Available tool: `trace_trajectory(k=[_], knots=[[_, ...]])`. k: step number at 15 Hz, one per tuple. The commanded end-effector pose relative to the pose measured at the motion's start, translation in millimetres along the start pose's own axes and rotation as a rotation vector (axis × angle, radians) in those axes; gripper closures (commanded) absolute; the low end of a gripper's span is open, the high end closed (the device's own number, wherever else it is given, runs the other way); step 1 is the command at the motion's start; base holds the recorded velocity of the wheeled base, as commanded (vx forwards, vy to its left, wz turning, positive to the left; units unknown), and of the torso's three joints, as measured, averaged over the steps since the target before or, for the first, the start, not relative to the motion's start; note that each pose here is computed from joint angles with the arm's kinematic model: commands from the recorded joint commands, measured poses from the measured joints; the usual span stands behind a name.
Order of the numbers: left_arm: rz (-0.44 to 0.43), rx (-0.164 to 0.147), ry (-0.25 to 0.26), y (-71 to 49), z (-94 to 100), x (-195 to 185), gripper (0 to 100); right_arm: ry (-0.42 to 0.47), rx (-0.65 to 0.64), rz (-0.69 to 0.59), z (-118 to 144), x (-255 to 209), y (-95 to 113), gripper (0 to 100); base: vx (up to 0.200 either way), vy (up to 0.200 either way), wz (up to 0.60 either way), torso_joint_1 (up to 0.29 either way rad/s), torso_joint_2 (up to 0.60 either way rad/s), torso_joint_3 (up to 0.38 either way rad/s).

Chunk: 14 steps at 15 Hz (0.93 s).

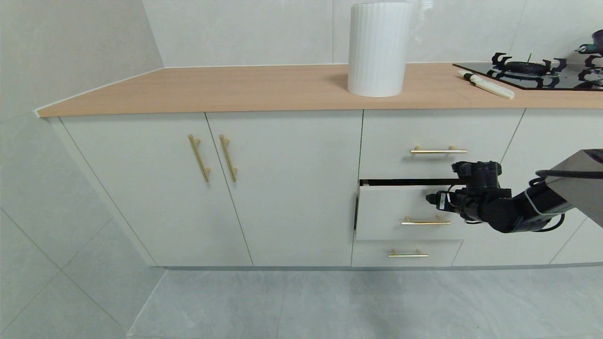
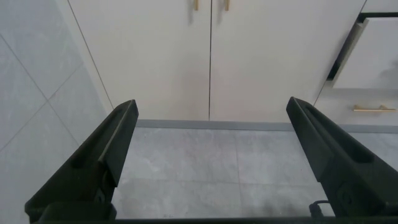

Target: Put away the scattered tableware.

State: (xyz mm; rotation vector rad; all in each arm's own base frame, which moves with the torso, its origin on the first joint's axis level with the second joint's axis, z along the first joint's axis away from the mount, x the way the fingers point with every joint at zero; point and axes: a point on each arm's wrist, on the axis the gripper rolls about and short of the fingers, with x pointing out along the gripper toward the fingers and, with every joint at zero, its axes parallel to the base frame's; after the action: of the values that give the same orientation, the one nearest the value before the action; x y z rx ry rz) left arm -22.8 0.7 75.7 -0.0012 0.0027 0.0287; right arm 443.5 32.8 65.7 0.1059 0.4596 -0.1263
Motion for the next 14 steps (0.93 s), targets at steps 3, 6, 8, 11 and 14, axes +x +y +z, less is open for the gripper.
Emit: trace_trajectory(k=[3, 6, 8, 11, 14], knots=[[0.0, 0.0, 0.0, 0.0, 0.0, 0.0, 0, -0.035, 0.008, 0.009, -4.3, 9.1, 2.4, 0, 0.0, 0.0, 0.0, 0.0, 0.0, 0.0], [0.0, 0.0, 0.0, 0.0, 0.0, 0.0, 0, -0.06, 0.038, -0.034, -3.1, 18.2, 5.3, 0, 0.0, 0.0, 0.0, 0.0, 0.0, 0.0], [0.0, 0.0, 0.0, 0.0, 0.0, 0.0, 0, -0.084, 0.075, -0.042, 0.7, 25.1, 6.9, 0, 0.0, 0.0, 0.0, 0.0, 0.0, 0.0], [0.0, 0.0, 0.0, 0.0, 0.0, 0.0, 0, -0.106, 0.107, -0.064, 2.8, 32.1, 7.9, 0, 0.0, 0.0, 0.0, 0.0, 0.0, 0.0], [0.0, 0.0, 0.0, 0.0, 0.0, 0.0, 0, -0.133, 0.115, -0.082, 2.3, 38.5, 8.5, 0, 0.0, 0.0, 0.0, 0.0, 0.0, 0.0]])
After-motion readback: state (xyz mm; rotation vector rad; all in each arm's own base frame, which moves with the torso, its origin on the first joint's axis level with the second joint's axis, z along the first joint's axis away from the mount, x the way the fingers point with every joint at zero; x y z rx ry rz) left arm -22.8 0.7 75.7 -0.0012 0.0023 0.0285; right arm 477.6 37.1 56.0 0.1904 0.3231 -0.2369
